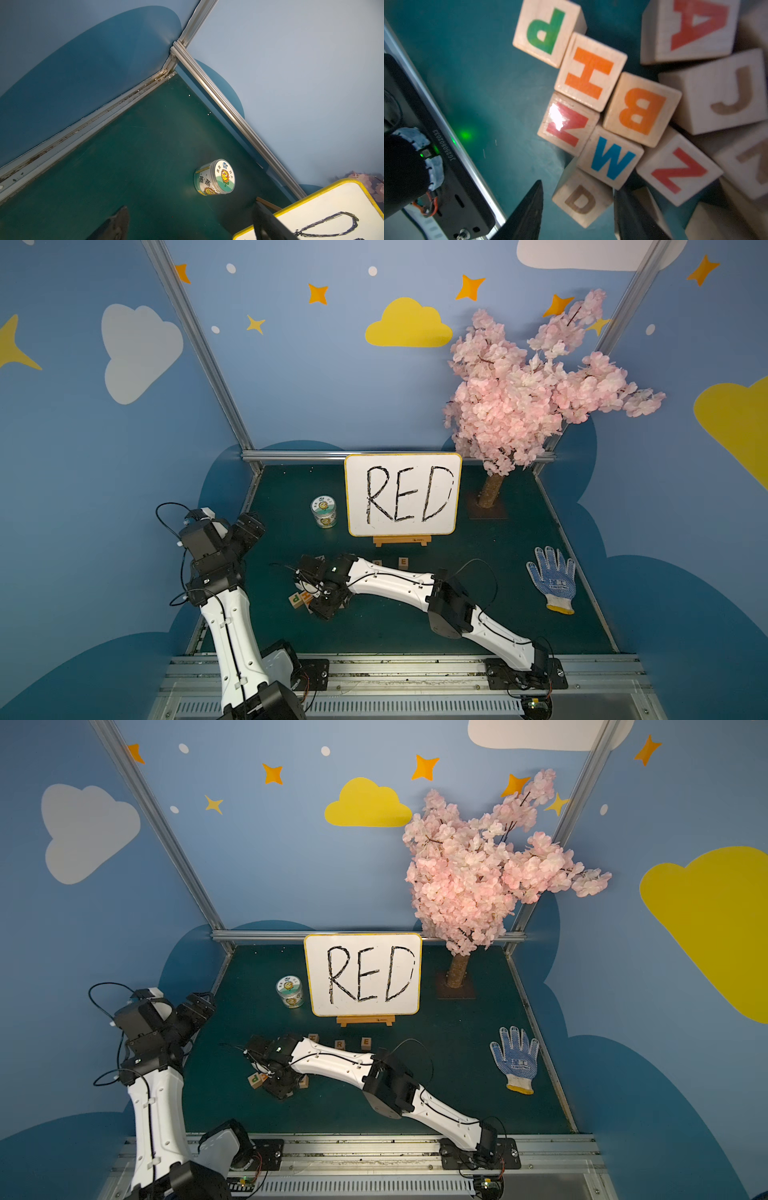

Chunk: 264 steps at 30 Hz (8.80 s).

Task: Assemble the uppercase word "red" with letter blocks
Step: Pick up the letter block from the center of the board, then place the letter block at the center of the board, then pick up the letter block from the center of the board, then place the letter block at the center of the board.

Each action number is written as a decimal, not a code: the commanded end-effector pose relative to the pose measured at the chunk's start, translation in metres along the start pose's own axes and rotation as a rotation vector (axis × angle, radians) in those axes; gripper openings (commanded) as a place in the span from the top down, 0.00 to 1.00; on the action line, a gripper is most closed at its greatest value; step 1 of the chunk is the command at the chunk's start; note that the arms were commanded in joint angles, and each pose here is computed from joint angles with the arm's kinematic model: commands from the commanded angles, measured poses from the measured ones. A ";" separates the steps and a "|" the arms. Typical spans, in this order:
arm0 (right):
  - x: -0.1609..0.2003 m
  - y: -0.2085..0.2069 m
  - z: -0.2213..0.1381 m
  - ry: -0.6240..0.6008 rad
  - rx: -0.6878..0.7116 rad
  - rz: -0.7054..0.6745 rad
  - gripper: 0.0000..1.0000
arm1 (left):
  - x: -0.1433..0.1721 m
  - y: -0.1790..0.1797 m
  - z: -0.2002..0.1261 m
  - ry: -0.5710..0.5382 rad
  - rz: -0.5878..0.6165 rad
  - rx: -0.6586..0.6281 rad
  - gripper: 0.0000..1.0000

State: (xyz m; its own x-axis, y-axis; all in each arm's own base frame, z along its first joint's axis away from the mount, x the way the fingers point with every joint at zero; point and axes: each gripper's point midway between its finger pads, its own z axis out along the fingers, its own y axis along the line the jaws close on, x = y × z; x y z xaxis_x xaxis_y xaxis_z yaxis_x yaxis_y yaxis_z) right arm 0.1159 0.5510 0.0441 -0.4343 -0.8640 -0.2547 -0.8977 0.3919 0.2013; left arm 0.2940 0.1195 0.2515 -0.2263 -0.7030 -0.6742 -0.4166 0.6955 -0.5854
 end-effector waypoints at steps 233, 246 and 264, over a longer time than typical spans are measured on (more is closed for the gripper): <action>0.177 -0.268 -0.110 0.088 0.456 0.518 0.77 | 0.178 -0.198 0.018 0.458 0.759 0.497 0.14; 0.177 -0.272 -0.095 0.090 0.428 0.431 0.71 | 0.178 -0.196 0.019 0.456 0.763 0.488 0.14; 0.187 -0.275 -0.090 0.097 0.427 0.446 0.62 | 0.178 -0.195 0.020 0.458 0.765 0.483 0.14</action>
State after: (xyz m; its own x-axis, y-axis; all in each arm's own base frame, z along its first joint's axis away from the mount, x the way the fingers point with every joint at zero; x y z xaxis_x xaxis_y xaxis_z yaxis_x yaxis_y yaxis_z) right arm 0.2898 0.2568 0.0294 -0.7754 -0.6134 -0.1502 -0.5976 0.7896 -0.1394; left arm 0.3513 -0.1397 0.2338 -0.6458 0.0364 -0.7626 0.3595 0.8957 -0.2617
